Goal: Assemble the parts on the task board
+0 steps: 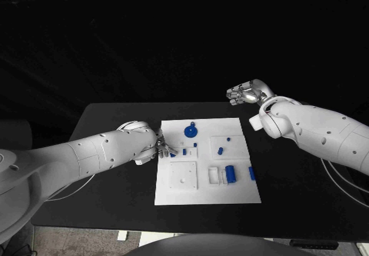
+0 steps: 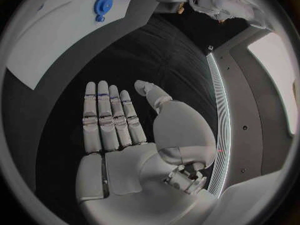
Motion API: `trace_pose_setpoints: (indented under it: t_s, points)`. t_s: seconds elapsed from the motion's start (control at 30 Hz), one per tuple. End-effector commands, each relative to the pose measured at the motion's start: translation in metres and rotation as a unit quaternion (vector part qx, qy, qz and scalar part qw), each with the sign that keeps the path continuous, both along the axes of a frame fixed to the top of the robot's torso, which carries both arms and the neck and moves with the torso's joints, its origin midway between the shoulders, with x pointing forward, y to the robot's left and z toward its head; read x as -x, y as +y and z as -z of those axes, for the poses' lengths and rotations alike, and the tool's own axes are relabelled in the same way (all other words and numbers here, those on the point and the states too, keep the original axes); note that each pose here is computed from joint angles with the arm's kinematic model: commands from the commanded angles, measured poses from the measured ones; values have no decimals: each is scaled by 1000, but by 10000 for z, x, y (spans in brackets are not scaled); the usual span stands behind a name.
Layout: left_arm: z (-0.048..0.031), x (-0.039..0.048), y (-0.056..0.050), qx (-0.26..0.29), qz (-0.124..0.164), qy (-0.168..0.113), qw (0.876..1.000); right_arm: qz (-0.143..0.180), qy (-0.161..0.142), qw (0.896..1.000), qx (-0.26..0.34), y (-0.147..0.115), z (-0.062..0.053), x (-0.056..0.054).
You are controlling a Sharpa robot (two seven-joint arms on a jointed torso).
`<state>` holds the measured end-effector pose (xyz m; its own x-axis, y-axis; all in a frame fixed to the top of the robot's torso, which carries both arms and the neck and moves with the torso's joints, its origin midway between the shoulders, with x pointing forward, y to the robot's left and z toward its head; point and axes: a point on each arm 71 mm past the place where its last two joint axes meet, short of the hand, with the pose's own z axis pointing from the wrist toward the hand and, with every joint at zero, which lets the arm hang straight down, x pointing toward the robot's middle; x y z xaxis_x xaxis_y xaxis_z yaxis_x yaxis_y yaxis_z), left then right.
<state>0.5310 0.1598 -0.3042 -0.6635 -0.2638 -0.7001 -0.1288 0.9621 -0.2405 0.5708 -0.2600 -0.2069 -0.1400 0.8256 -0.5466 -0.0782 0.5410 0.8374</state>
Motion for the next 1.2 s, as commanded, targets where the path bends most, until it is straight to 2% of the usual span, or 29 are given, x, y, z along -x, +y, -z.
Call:
trace_pose_setpoints:
  t_s: [0.03,0.23,0.4,0.5,0.8,1.2]
  points:
    - [-17,2,-11,7,2,0,1000,-8,-2,1000,1,11,-5,3]
    - [-28,3,-6,11,1,-5,1000,-8,-1,1000,0,4,-6,4]
    - [-63,12,-18,19,7,-32,999,-7,-2,1000,1,-7,-6,6]
    - [-69,21,-15,20,9,-36,999,-6,-2,1000,1,-13,-7,7]
    - [-33,50,-21,-2,18,-8,1000,-6,-1,1000,1,-15,-5,6]
    - [-5,20,-78,-29,25,3,999,-8,-1,1000,0,4,-4,8]
